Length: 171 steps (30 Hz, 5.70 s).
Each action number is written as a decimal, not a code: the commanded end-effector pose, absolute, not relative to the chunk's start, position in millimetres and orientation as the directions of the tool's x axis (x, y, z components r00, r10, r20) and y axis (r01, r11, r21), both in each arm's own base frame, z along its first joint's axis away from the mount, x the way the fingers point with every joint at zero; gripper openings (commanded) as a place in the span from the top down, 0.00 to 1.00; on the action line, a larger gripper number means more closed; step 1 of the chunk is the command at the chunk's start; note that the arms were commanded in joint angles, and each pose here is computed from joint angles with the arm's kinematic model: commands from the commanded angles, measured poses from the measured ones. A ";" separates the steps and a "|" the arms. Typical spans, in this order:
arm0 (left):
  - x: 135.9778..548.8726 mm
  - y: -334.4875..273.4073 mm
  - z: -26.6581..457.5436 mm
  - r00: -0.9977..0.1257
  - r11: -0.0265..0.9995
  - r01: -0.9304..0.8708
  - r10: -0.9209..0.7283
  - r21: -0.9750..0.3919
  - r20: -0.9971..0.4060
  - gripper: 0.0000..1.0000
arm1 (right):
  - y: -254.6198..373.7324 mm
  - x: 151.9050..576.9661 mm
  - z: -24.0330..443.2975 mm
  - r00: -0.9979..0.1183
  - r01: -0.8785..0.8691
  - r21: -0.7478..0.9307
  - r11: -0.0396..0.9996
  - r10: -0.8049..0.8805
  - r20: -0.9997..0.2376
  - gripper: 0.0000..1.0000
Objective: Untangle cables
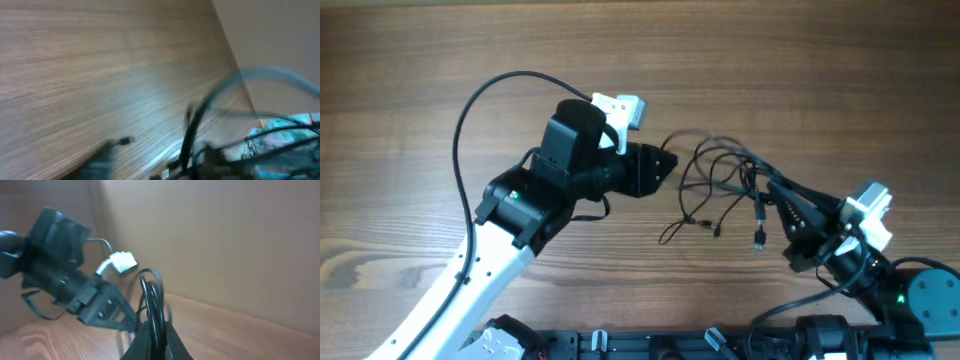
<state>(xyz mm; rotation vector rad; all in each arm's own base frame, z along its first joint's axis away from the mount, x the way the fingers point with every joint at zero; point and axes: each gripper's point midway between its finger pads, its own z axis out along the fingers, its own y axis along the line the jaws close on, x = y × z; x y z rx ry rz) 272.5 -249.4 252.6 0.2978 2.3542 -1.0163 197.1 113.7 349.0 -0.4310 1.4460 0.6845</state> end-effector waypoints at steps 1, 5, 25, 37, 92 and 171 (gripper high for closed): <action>283.1 -245.4 265.3 -0.772 0.695 0.440 -0.031 -0.569 -0.634 0.00 | 105.0 201.9 347.6 -0.040 -0.606 0.174 0.776 0.189 -0.981 0.96; 286.5 -247.7 295.5 -0.696 0.659 0.508 -0.066 -0.554 -0.715 0.00 | 105.0 202.6 337.6 -0.070 -0.599 0.175 0.781 0.167 -0.983 0.96; 210.8 -278.3 346.4 -0.011 0.139 0.990 0.228 0.021 -0.974 0.00 | 147.3 155.2 349.5 -0.059 -0.849 0.116 0.515 0.127 -0.990 0.96; 197.8 -289.5 345.3 0.005 0.098 0.995 0.234 0.029 -0.972 0.21 | 157.9 133.9 356.2 -0.009 -0.914 0.049 0.403 0.102 -0.995 0.96; 242.5 -296.5 381.3 -0.208 0.330 0.925 0.031 -0.187 -0.978 0.96 | 137.9 192.8 310.8 -0.158 -0.776 0.155 0.612 0.050 -0.986 0.96; 185.3 -338.7 365.6 -0.218 -0.129 0.965 0.093 -0.229 -0.972 0.25 | 143.1 186.6 332.7 -0.136 -0.809 0.178 0.561 0.116 -0.984 0.95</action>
